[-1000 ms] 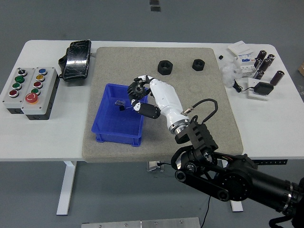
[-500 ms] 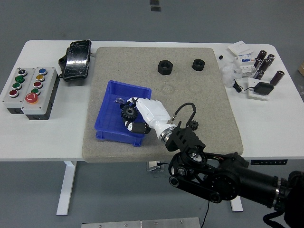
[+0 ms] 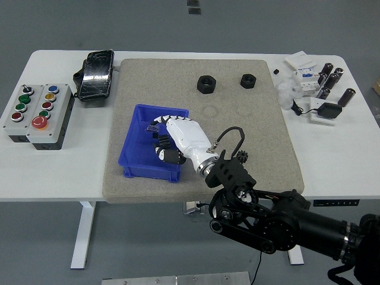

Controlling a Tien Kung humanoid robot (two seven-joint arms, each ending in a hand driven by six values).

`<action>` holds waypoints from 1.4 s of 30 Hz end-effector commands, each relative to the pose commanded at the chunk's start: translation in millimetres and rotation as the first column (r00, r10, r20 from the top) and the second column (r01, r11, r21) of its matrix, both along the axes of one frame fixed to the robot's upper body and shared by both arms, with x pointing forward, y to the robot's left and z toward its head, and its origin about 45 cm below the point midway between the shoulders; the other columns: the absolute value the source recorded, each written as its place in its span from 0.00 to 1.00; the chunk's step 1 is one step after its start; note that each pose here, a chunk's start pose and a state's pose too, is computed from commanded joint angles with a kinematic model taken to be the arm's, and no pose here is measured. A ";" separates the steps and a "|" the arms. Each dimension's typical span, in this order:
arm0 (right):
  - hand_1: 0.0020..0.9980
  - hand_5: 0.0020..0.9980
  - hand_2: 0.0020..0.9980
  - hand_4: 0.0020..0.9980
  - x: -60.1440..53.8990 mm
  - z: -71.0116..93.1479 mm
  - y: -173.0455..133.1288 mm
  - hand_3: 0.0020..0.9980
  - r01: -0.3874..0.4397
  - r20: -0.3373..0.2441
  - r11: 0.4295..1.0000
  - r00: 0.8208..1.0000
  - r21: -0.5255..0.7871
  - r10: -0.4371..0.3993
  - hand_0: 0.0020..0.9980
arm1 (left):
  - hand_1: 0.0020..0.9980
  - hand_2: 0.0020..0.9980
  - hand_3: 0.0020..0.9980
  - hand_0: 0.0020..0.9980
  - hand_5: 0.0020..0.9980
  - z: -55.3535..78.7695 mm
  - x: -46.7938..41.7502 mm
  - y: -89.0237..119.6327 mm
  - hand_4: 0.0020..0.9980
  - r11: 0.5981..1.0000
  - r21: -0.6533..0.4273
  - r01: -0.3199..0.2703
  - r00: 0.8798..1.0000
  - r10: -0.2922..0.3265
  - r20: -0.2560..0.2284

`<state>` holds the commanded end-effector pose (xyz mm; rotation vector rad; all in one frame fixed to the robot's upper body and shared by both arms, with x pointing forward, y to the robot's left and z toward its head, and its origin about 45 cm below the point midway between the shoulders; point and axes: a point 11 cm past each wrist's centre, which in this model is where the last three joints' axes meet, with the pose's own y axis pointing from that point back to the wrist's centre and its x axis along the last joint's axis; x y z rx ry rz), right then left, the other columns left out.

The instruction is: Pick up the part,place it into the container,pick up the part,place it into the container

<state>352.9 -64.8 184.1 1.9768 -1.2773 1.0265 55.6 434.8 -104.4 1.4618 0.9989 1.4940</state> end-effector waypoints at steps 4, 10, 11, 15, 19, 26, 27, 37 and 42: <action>0.82 0.16 0.80 0.64 5.1 9.3 -29.2 0.75 0.112 0.027 0.991 0.993 0.078 -0.115 0.80 | 0.55 0.53 0.61 0.63 0.36 -0.5 -1.1 -0.8 0.66 1.000 -0.001 -0.002 1.000 0.002 0.000; 0.73 0.19 0.78 0.67 4.8 8.5 -90.5 0.76 0.280 0.025 0.958 0.960 -0.057 -0.279 0.66 | 0.55 0.53 0.60 0.63 0.36 -0.9 -4.1 -0.9 0.66 1.000 -0.001 -0.007 1.000 0.007 -0.004; 0.69 0.24 0.79 0.71 4.0 6.7 -101.3 0.77 0.309 0.024 0.947 0.951 -0.090 -0.308 0.58 | 0.55 0.53 0.60 0.63 0.36 -1.0 -5.0 -0.8 0.66 1.000 -0.001 -0.008 1.000 0.008 -0.006; 0.69 0.24 0.79 0.71 -1.6 -4.3 -123.3 0.77 0.357 0.034 0.914 0.933 -0.194 -0.358 0.58 | 0.55 0.53 0.60 0.63 0.36 -1.1 -5.7 -0.9 0.66 1.000 -0.001 -0.008 1.000 0.008 -0.009; 0.68 0.28 0.78 0.72 -9.4 -22.5 -128.2 0.77 0.344 0.004 0.904 0.935 -0.254 -0.354 0.53 | 0.55 0.53 0.61 0.63 0.37 -1.0 -2.7 -1.6 0.65 1.000 -0.003 -0.005 1.000 0.005 -0.002; 0.68 0.27 0.78 0.72 -20.2 -48.0 -132.8 0.77 0.331 -0.104 0.903 0.923 -0.273 -0.370 0.51 | 0.55 0.53 0.61 0.63 0.37 -0.8 -1.0 -1.6 0.65 1.000 -0.003 0.000 1.000 0.000 0.001; 0.68 0.27 0.78 0.72 -20.3 -50.5 -134.0 0.77 0.331 -0.115 0.902 0.920 -0.279 -0.374 0.51 | 0.55 0.53 0.61 0.63 0.37 -0.7 -1.3 -1.4 0.65 1.000 -0.003 0.000 1.000 0.000 0.000; 0.62 0.18 0.68 0.44 -21.8 -63.6 -144.6 0.70 0.323 -0.153 0.886 0.909 -0.332 -0.388 0.45 | 0.55 0.53 0.60 0.63 0.37 -0.2 -1.6 0.2 0.65 1.000 0.000 0.002 1.000 -0.002 -0.001; 0.53 0.13 0.56 0.06 -20.9 -61.1 -145.0 0.58 0.326 -0.127 0.883 0.914 -0.337 -0.386 0.41 | 0.55 0.53 0.60 0.63 0.38 -0.4 -1.7 -0.4 0.65 1.000 -0.001 0.002 1.000 -0.002 0.000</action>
